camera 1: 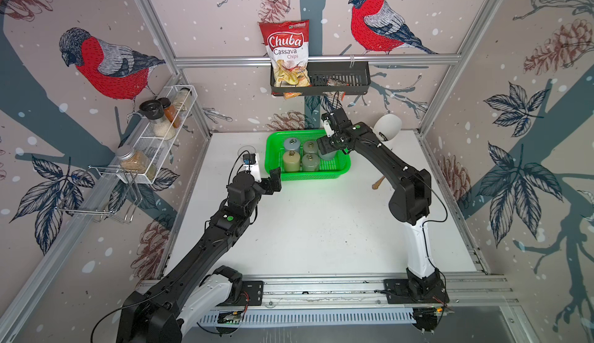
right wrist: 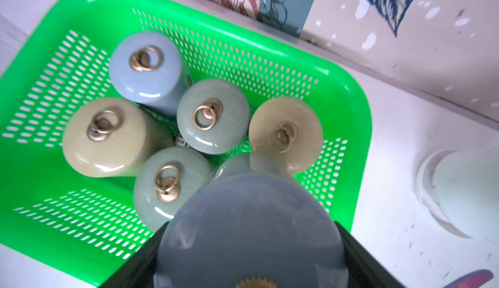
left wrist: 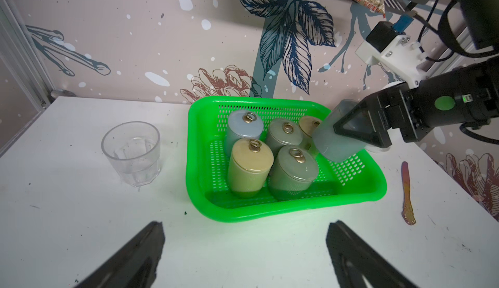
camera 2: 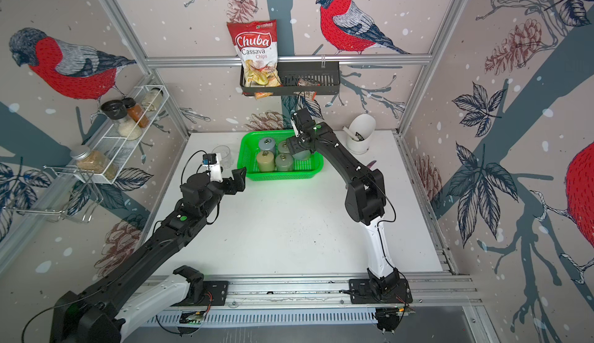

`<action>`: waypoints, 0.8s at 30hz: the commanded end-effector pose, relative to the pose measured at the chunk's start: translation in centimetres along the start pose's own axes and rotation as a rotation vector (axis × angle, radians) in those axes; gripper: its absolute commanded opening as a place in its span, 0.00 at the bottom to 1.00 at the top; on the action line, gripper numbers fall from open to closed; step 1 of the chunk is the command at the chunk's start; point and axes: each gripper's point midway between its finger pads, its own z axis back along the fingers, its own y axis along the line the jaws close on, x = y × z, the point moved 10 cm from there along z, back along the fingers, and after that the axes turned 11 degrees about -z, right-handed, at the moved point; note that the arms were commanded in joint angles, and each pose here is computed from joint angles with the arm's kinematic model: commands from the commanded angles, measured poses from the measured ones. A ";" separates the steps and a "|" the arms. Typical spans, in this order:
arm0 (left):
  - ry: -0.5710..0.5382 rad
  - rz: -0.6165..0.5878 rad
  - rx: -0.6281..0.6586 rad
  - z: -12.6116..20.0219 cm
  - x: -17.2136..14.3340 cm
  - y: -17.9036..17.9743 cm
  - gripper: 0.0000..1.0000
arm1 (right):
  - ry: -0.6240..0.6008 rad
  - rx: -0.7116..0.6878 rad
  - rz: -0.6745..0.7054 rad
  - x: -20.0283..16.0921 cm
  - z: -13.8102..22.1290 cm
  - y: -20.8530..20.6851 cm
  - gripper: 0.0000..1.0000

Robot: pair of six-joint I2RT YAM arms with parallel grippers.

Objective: Take the tea canister out of the basket
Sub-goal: Pick up the tea canister from the basket, then place the tea canister at the center of the board.

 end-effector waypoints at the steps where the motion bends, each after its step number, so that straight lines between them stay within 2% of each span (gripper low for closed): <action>1: -0.037 -0.010 -0.011 0.1 1.0 -0.2 0.98 | -0.058 -0.033 -0.021 1.0 2.6 0.0 0.16; 8: -0.034 -0.002 -0.041 -0.5 1.5 -0.5 0.98 | -0.120 -0.042 0.009 1.3 6.8 1.3 0.16; 13: -0.031 0.007 -0.047 -0.3 1.6 -0.8 0.98 | -0.130 -0.018 0.056 0.0 9.3 2.7 0.16; 19: -0.026 0.005 -0.047 0.1 1.5 -0.8 0.98 | -0.134 0.084 0.109 -2.8 11.4 4.6 0.16; 24: -0.021 -0.004 -0.045 0.0 1.4 -0.9 0.98 | -0.104 0.209 0.201 -6.0 12.2 8.2 0.16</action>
